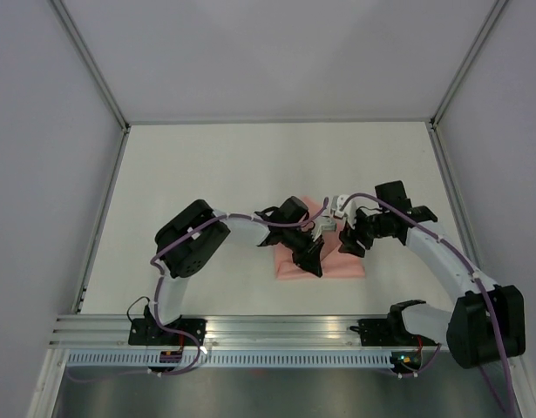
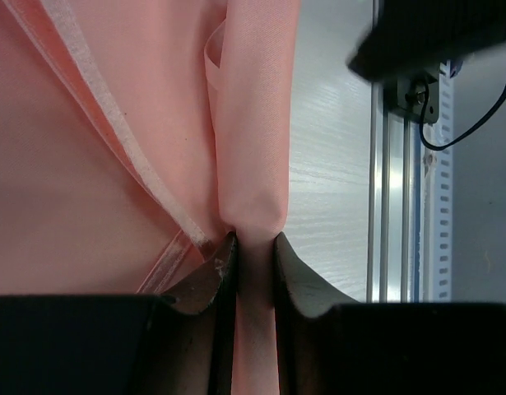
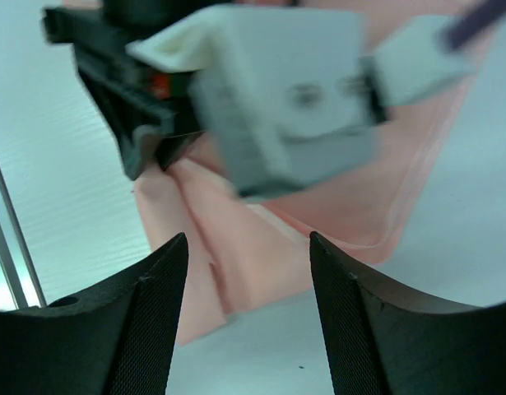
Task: Fold the napkin, place the utensils inside, and roll it up
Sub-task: Roll the napkin with the utensil
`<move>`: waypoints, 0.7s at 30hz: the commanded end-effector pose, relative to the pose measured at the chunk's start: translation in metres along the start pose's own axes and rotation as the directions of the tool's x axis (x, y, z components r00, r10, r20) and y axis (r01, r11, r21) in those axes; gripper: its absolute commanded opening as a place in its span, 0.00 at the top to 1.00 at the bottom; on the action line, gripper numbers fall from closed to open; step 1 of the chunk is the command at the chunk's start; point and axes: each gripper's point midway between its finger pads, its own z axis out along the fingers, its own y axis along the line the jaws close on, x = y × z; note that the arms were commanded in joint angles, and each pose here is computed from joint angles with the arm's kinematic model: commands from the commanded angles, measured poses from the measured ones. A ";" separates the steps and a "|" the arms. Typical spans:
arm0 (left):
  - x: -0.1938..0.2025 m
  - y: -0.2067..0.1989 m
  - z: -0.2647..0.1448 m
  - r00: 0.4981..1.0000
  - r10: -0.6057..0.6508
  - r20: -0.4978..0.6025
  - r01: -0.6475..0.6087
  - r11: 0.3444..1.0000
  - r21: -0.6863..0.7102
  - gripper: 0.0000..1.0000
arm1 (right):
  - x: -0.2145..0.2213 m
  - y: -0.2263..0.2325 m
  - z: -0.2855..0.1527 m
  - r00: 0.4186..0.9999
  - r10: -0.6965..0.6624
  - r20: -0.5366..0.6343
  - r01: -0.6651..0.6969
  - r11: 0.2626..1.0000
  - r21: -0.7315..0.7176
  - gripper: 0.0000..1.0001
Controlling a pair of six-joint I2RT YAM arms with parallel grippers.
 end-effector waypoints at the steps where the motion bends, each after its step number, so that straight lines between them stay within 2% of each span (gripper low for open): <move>1: 0.068 0.022 -0.001 0.948 -0.268 -0.169 0.254 0.962 -0.102 0.98 | 0.005 0.019 0.009 0.990 -0.143 0.000 0.143 0.989 0.023 0.32; 4: 0.068 0.025 0.001 0.942 -0.291 -0.167 0.279 0.956 -0.092 0.98 | 0.015 0.033 0.026 0.978 -0.203 -0.048 0.204 0.978 0.036 0.31; 8: 0.069 0.029 0.002 0.934 -0.314 -0.168 0.301 0.949 -0.096 0.98 | 0.023 0.053 0.046 0.960 -0.267 -0.088 0.266 0.964 -0.017 0.30; 13: 0.070 0.031 0.002 0.931 -0.326 -0.167 0.312 0.945 -0.102 0.98 | 0.036 0.060 0.063 0.946 -0.286 -0.154 0.278 0.958 -0.069 0.31; 17: 0.069 0.032 0.002 0.930 -0.329 -0.162 0.316 0.943 -0.101 0.98 | 0.038 0.064 0.074 0.942 -0.299 -0.155 0.290 0.954 -0.077 0.32; 21: 0.068 0.034 0.001 0.930 -0.330 -0.159 0.317 0.943 -0.103 0.98 | 0.039 0.066 0.080 0.939 -0.305 -0.162 0.294 0.952 -0.088 0.38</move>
